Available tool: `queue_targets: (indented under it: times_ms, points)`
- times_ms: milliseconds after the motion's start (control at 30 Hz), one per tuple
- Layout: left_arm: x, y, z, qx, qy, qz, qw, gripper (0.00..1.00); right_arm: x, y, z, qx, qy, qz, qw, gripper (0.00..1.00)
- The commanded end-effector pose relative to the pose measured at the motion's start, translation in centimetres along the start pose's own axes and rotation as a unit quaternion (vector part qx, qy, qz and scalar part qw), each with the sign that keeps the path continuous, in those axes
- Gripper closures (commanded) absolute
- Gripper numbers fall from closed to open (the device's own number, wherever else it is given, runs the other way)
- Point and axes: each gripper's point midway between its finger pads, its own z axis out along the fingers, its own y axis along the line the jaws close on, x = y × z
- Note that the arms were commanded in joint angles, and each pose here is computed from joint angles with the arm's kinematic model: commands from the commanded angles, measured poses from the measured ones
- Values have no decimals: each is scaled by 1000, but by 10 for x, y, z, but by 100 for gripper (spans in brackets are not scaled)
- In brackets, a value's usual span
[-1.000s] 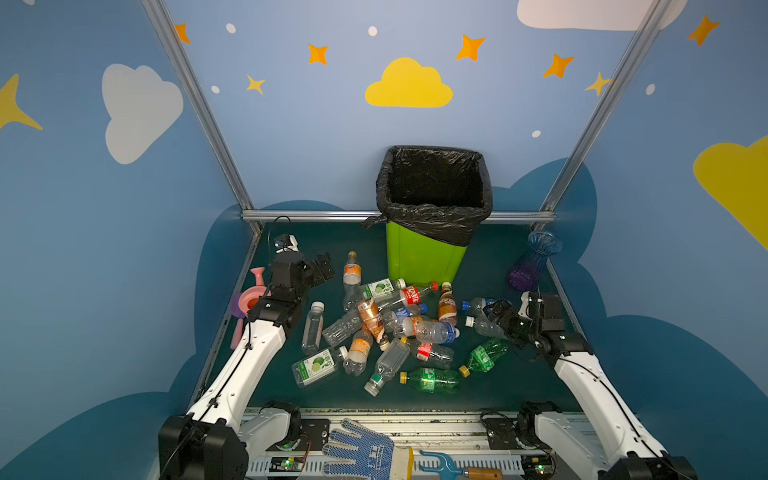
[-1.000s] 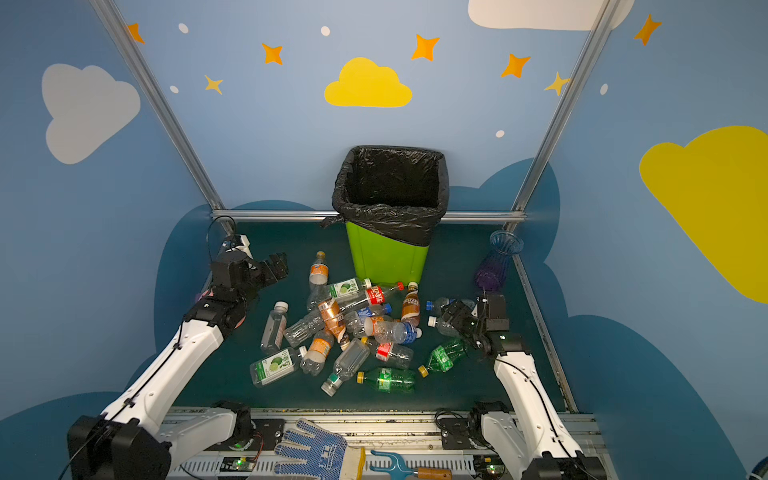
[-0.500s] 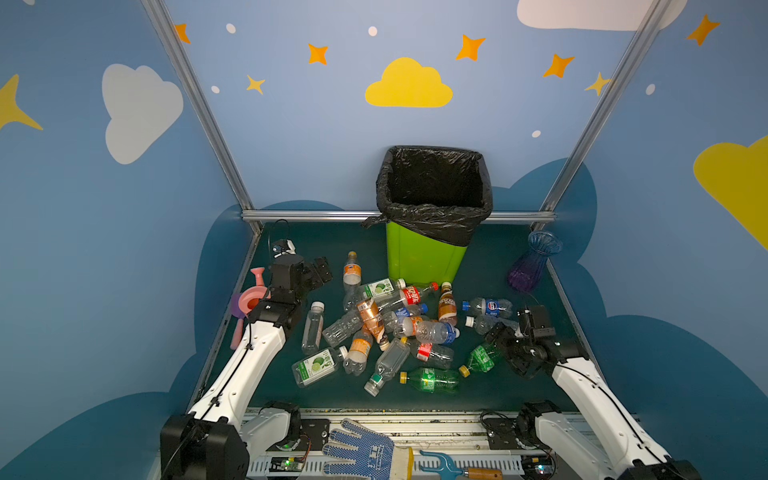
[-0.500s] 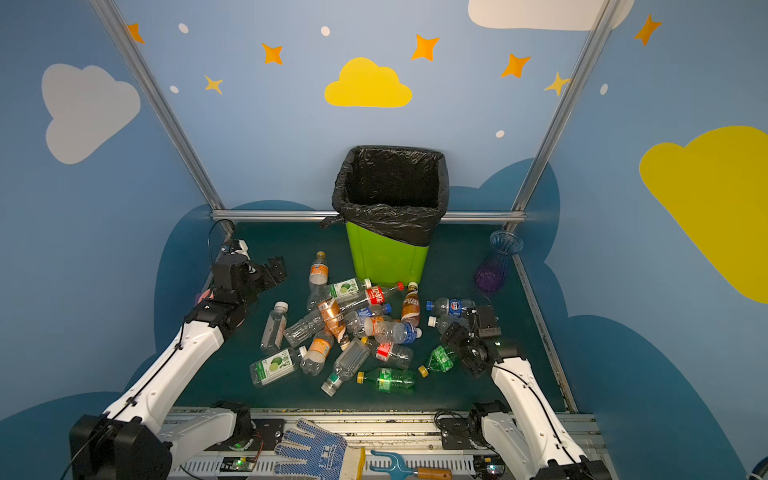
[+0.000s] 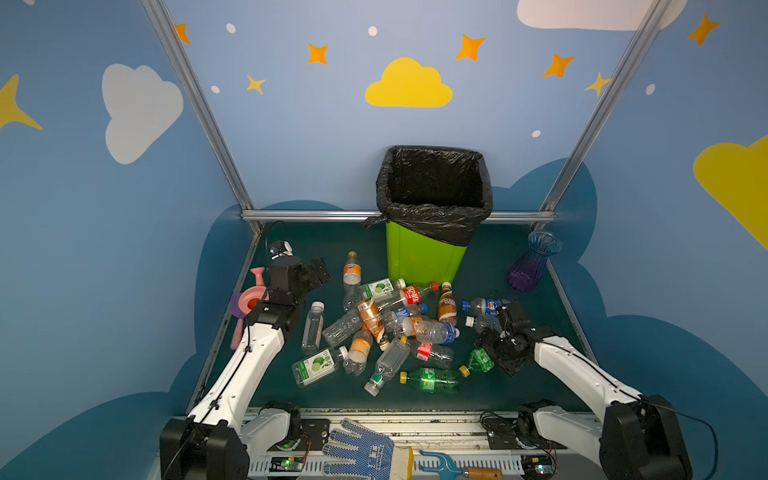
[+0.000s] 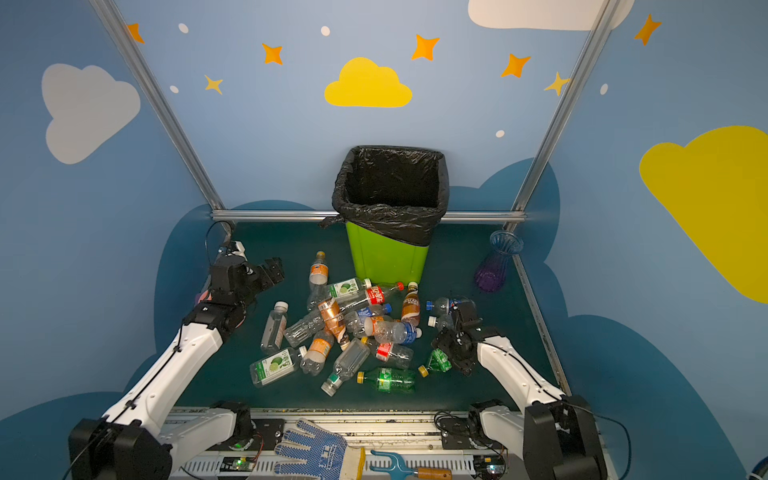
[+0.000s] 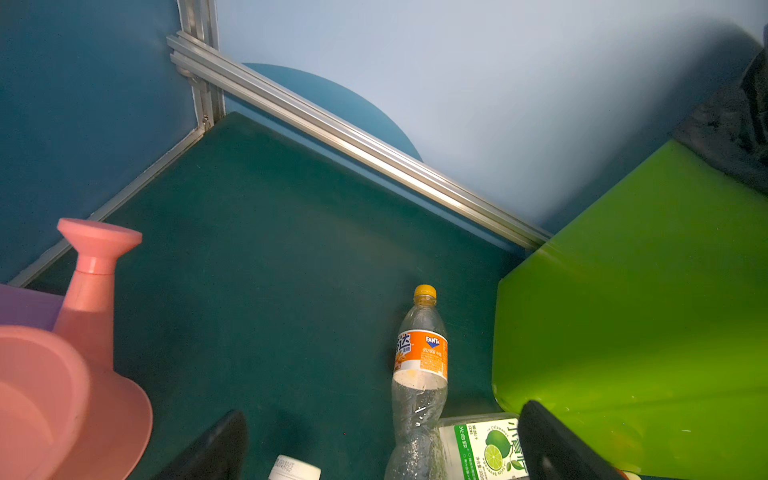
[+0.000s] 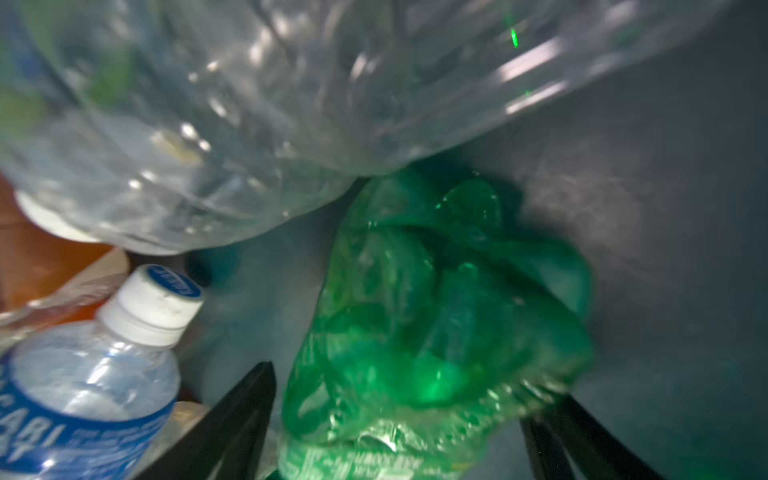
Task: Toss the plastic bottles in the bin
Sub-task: 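Grasp the crushed green bottle with the right gripper while the left returns, then lift the green bottle with the right gripper over the bin and release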
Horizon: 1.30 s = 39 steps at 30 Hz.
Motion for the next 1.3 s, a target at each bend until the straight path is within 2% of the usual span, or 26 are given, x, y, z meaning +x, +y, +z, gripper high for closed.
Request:
queue_targets:
  times_ms: [0, 167, 300, 367, 733, 833, 967, 1033, 1133, 1233, 1267]
  points:
    - [1, 7, -4, -10, -3, -2, 1000, 0, 0, 1, 5, 1, -6, 0, 1000, 18]
    - [2, 7, -3, -9, -2, -4, 1000, 0, 3, 0, 9, 5, -2, -3, 1000, 21]
    - [2, 7, -3, -9, -2, -6, 1000, 0, 5, 1, 11, 5, 0, -6, 1000, 33]
    - [1, 8, -4, -9, -3, -6, 1000, 0, 5, 3, 10, 2, 0, -6, 1000, 36]
    - [5, 10, -2, -10, 1, -14, 1000, 0, -3, 20, -13, -31, -37, -13, 999, 37]
    - [5, 12, -2, -12, 1, -15, 1000, 0, -12, 39, -29, -74, -68, -30, 994, 37]
    - [9, 15, 1, -18, 5, -15, 1000, 0, -27, 89, -64, -178, -116, -82, 974, 40]
    - [12, 17, 5, -23, 11, -14, 1000, 0, -38, 114, -91, -202, -139, -120, 962, 40]
    - [20, 21, 12, -34, 30, -16, 999, 0, -59, 147, -140, -203, -180, -191, 943, 40]
    - [25, 26, 17, -47, 44, -20, 998, 0, -90, 179, -217, -197, -266, -264, 906, 39]
    - [26, 27, 18, -49, 48, -21, 997, 0, -102, 188, -253, -198, -312, -279, 886, 39]
